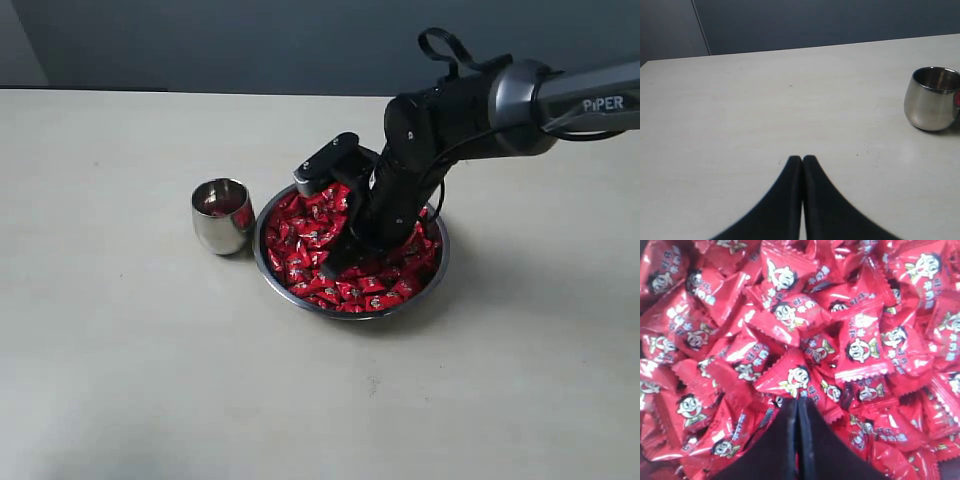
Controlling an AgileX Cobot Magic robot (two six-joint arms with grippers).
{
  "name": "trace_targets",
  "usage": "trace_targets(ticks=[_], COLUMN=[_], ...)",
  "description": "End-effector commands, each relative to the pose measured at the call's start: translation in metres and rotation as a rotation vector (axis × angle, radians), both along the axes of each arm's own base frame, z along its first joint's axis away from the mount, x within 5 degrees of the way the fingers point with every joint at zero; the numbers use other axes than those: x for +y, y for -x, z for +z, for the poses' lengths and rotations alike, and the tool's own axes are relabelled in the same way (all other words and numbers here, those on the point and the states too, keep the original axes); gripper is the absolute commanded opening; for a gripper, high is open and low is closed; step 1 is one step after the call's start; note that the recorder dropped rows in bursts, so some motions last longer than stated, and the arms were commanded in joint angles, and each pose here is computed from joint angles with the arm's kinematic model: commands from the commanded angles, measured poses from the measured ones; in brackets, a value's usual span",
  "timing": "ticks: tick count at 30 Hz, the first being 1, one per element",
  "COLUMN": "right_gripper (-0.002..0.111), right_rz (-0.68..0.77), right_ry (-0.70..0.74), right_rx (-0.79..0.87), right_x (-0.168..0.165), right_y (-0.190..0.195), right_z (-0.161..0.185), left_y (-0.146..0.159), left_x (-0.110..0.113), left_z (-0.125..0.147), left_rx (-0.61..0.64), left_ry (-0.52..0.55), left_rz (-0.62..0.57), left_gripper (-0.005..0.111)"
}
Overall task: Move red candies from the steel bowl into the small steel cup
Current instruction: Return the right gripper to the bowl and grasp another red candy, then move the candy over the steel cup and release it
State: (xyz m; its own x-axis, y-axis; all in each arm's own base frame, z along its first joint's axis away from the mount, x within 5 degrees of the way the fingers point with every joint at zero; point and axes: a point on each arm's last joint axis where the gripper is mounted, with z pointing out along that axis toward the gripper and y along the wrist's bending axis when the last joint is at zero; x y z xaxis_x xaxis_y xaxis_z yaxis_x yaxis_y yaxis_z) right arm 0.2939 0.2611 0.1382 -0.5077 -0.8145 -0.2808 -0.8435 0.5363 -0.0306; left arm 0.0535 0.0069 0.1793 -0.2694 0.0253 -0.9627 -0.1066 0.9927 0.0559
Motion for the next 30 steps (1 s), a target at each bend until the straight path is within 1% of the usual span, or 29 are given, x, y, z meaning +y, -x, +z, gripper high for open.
trace_targets(ticks=[1, 8, 11, 13, 21, 25, 30], right_gripper=[-0.001, -0.001, -0.001, -0.001, -0.001, -0.001, -0.001], right_rz=[-0.001, -0.005, -0.05, -0.074, 0.009, 0.04, 0.041], right_ry=[-0.033, -0.099, -0.187, -0.249, -0.387, -0.4, -0.408], right_rx=[-0.05, -0.118, -0.129, -0.128, -0.246, -0.225, -0.194], right_x=[-0.002, -0.005, -0.001, 0.007, 0.048, 0.073, 0.098], right_y=[-0.001, 0.003, 0.004, 0.006, 0.02, 0.02, 0.007], right_z=[0.022, 0.057, 0.069, 0.073, 0.087, 0.084, 0.07], left_y=[0.0, 0.0, 0.0, 0.0, 0.0, 0.0, 0.0], left_x=[0.0, 0.0, 0.0, 0.0, 0.0, 0.0, 0.0], left_z=[0.003, 0.003, 0.003, 0.003, 0.003, 0.003, 0.003], left_rx=[-0.018, -0.018, -0.018, -0.018, -0.018, -0.018, -0.018], left_ry=[-0.001, -0.001, -0.001, -0.001, -0.001, -0.001, -0.001], left_rz=[-0.005, -0.005, -0.005, -0.005, -0.005, -0.005, -0.005], left_gripper=[0.0, 0.0, 0.0, 0.0, 0.0, 0.0, 0.0])
